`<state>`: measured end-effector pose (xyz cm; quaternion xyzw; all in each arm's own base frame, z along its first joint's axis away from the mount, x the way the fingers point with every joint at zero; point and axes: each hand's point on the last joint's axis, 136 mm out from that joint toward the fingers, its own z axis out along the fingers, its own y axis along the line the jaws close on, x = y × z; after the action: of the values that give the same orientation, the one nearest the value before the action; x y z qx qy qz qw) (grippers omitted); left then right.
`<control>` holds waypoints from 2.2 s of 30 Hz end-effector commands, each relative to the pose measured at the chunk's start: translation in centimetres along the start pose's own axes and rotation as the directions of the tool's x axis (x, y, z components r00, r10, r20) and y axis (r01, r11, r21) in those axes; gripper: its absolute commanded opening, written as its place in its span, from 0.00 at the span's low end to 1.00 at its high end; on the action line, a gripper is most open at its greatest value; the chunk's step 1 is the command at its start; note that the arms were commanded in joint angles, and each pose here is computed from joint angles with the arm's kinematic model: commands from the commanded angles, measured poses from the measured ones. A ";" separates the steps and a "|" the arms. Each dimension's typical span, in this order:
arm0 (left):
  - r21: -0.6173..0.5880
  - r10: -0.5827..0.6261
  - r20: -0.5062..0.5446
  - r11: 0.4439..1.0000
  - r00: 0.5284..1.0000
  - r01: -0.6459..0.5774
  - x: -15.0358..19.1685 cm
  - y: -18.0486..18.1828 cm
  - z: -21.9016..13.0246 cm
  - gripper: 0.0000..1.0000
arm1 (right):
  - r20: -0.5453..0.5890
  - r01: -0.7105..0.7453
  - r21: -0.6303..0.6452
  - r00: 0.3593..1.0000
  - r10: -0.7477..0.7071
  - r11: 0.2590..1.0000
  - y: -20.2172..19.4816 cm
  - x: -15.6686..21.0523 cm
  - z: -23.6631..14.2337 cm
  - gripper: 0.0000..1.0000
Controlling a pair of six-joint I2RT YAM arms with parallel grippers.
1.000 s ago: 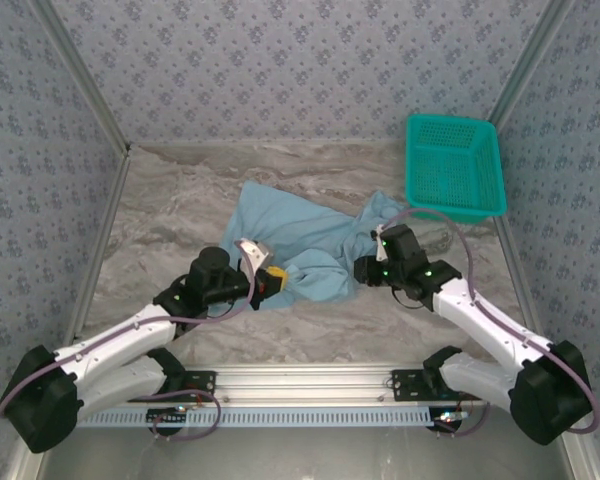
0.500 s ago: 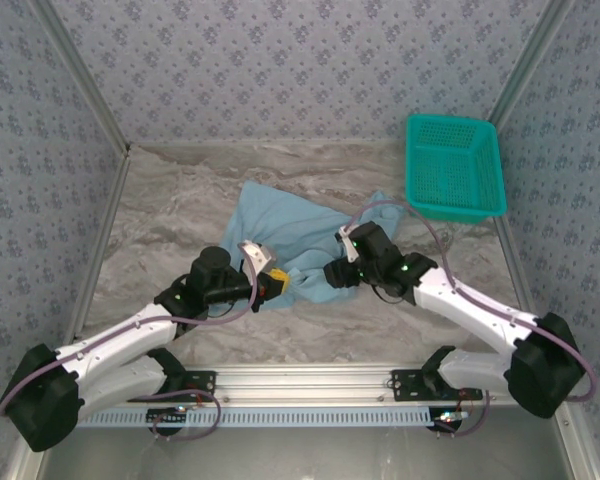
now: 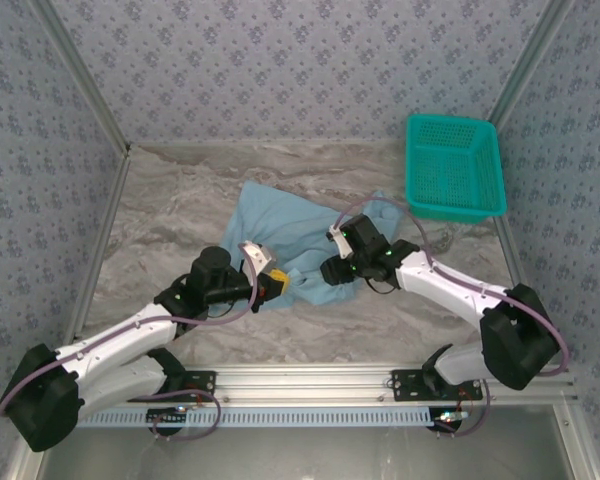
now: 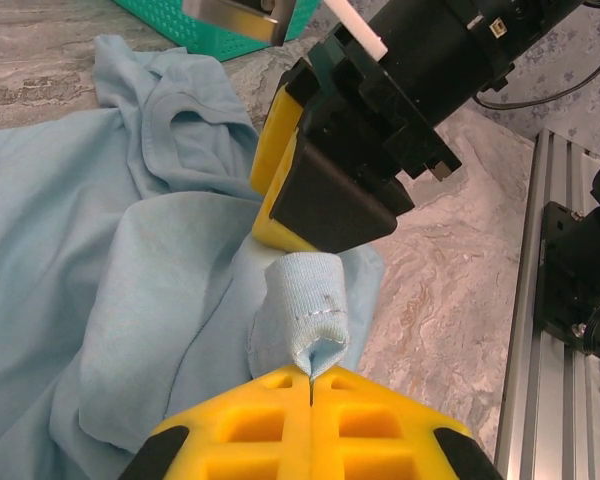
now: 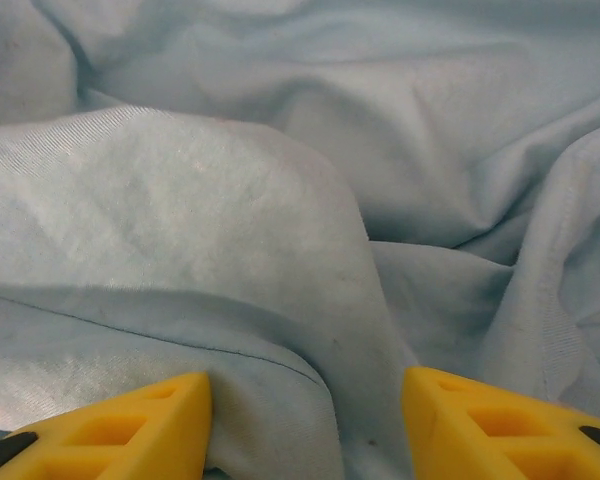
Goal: Fold the inside-out t-shirt
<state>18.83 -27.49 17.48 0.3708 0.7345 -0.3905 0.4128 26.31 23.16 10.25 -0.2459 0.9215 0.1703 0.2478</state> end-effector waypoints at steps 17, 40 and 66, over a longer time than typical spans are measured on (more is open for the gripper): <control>0.005 0.041 0.032 0.999 0.999 -0.041 -1.8 -0.3 -0.4 0.00 | 0.000 0.083 -0.131 0.997 -0.083 0.988 2.3 0.0 1.3 0.57; -0.280 -0.079 -0.020 0.958 0.997 0.070 2.0 5.0 -0.7 0.15 | 0.233 -0.124 -0.646 0.908 0.349 0.754 5.4 -5.7 -9.0 0.00; -0.255 -0.111 -0.313 0.966 0.943 0.029 3.0 2.4 1.3 0.57 | 0.218 -0.198 -0.626 0.884 0.413 0.754 3.9 -5.9 -7.6 0.00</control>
<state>20.16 -27.42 13.28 0.3411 0.8435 -0.2716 0.3138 25.68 25.36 20.35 -0.1225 0.7926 0.5239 0.2868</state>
